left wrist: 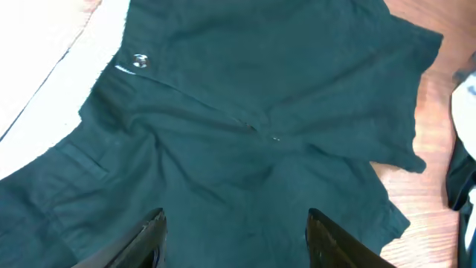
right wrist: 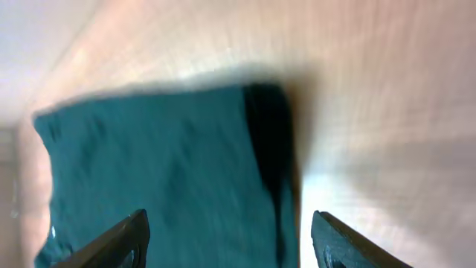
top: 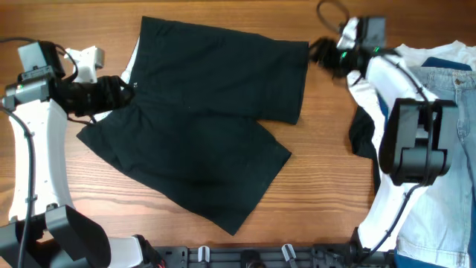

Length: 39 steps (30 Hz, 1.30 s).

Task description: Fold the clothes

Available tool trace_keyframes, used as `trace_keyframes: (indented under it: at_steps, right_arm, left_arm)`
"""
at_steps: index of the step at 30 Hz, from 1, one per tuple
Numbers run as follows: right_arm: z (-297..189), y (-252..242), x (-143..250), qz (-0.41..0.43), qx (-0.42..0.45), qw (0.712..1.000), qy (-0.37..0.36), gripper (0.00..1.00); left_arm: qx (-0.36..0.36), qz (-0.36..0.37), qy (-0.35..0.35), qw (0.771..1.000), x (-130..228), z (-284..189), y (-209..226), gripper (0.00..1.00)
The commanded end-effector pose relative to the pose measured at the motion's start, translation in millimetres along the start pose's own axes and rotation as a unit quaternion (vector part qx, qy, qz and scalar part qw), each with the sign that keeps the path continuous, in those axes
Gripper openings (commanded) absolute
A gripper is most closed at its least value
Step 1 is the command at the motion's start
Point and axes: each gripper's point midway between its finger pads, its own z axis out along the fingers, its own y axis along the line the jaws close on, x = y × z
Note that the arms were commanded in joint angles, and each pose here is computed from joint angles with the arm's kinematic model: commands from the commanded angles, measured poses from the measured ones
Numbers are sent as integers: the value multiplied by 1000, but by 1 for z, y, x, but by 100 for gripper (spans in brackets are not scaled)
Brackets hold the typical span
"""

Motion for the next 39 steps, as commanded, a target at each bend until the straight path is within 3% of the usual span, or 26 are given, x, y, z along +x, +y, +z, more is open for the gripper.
trace_keyframes:
  at_steps: [1, 8, 11, 13, 20, 22, 26, 30, 35, 39]
  right_arm:
    - [9, -2, -22, -49, -6, 999, -20, 69]
    - [67, -22, -1, -19, 10, 1000, -9, 56]
    - [76, -9, 1, -33, -13, 999, -13, 31]
    - [71, -4, -14, -42, -19, 998, -39, 4]
    - [-18, -6, -129, -8, -88, 979, -186, 4]
    - [-32, 2, -134, -26, -122, 976, -176, 80]
    - [-46, 8, -111, -49, -125, 983, -123, 80]
    - [-94, 32, -87, -83, -93, 988, -86, 83]
    - [-152, 69, -39, -96, -68, 993, -29, 82]
    - [-160, 71, 16, -69, -13, 996, 55, 82]
  left_arm:
    - [7, 16, -3, 1000, -3, 1, -11, 60]
    - [9, 19, -1, 1000, -2, 2, -14, 64]
    - [9, 20, -1, 1000, -2, 2, -14, 64]
    - [9, 21, -4, 1000, -4, 2, -14, 64]
    - [8, 23, -7, 1000, -5, 2, -13, 64]
    - [8, 24, -9, 1000, -6, 2, -13, 65]
    - [-44, 21, 0, 999, -3, 3, 5, 63]
    - [-104, 8, 38, 994, 10, 16, 34, 63]
    - [-192, -42, 80, 977, 22, 50, 86, 59]
    - [-190, -49, 107, 975, 28, 100, 112, 63]
